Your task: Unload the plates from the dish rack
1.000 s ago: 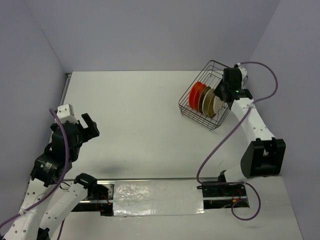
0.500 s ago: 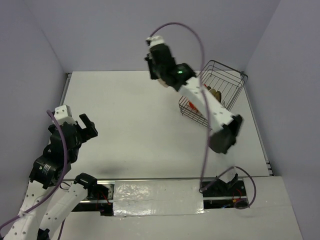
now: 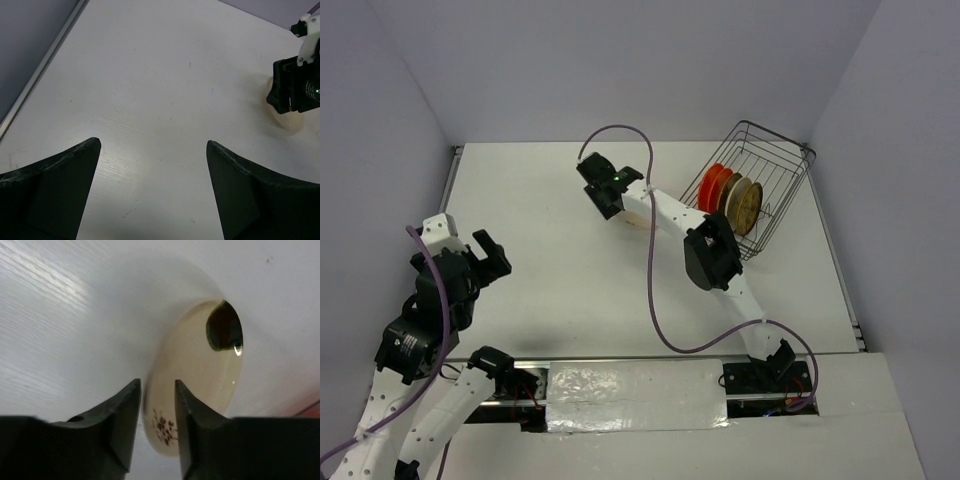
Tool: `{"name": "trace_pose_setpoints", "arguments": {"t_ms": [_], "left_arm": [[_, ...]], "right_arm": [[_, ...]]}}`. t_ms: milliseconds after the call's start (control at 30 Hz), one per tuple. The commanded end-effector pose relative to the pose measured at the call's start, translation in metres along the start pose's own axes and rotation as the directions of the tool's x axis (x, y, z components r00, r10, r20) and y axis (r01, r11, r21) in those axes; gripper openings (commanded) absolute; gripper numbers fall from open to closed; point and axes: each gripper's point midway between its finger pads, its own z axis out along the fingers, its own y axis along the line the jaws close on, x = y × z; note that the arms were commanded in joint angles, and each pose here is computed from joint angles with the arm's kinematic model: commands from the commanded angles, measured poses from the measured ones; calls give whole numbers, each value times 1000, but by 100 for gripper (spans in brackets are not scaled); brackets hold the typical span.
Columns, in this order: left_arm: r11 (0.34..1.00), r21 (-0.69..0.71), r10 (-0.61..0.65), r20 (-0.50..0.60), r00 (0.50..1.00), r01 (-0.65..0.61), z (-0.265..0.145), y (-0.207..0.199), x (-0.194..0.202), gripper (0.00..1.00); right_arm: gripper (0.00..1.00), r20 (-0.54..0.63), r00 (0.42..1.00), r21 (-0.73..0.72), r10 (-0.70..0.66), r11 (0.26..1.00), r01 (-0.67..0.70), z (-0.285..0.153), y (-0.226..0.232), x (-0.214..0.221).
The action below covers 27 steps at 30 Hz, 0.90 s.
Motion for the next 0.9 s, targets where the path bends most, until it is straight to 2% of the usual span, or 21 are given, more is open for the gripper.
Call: {"name": "trace_pose_setpoints", "arguments": {"t_ms": [0, 67, 100, 167, 200, 267, 300, 367, 433, 467, 500, 567, 600, 633, 667, 700, 767, 867], "left_arm": [[1000, -14, -21, 19, 1000, 21, 3, -1, -7, 100], [1000, -14, -22, 22, 1000, 23, 2, 0, -7, 99], [1000, -12, -24, 24, 999, 24, 2, -1, -8, 99], [1000, -3, -23, 25, 999, 23, 2, -2, -7, 99], [1000, -2, -20, 23, 1000, 20, 2, -2, -7, 99], [1000, -4, -20, 22, 1000, 20, 2, -2, -7, 100], [1000, -6, -21, 21, 1000, 21, 2, -1, -7, 99], [1000, -7, -25, 26, 999, 26, 1, -1, -8, 99], [1000, -4, -28, 33, 999, 29, 0, 0, -9, 100], [1000, -2, -31, 36, 999, 31, -1, 0, -9, 99], [999, 3, -32, 36, 999, 31, -1, -1, -9, 100], [999, 7, -32, 40, 999, 32, -1, -1, -10, 100], [999, 16, -29, 35, 999, 29, -1, -3, -9, 100], [999, 18, -28, 35, 999, 27, 0, -3, -9, 99], [1000, 18, -23, 28, 999, 23, 1, -4, -8, 99], [1000, 21, -18, 21, 1000, 17, 2, -6, -7, 99], [1000, 15, -12, 12, 1000, 12, 4, -6, -5, 100], [1000, 21, -5, 4, 1000, 5, 6, -8, -4, 99]], "right_arm": [[61, 167, 984, -191, 68, 981, -36, -40, 32, -52], [68, 184, 976, -266, 114, 962, -62, -53, 41, -58], [70, 246, 954, -331, 169, 940, -81, -81, 41, -78], [87, 285, 933, -364, 221, 925, -108, -106, 34, -90], [91, 333, 900, -383, 281, 912, -143, -138, 19, -107], [91, 354, 867, -380, 352, 901, -210, -162, -10, -114], [92, 368, 830, -381, 420, 882, -278, -188, -33, -114], [91, 399, 767, -260, 503, 864, -431, -198, -97, -100], [86, 397, 707, -162, 585, 803, -574, -208, -147, -65], [83, 392, 672, -94, 628, 754, -650, -202, -188, -43], [80, 331, 672, -66, 663, 726, -685, -184, -194, -14], [71, 362, 598, -60, 715, 658, -751, -192, -235, 12], [67, 330, 598, -27, 730, 640, -768, -176, -236, 40], [63, 338, 579, -21, 742, 621, -784, -177, -244, 52], [59, 384, 531, -28, 756, 584, -811, -189, -265, 59], [54, 365, 530, -3, 766, 570, -822, -181, -266, 78], [53, 382, 507, 4, 772, 548, -837, -183, -276, 89], [51, 348, 506, 29, 789, 531, -847, -169, -282, 110]]}}
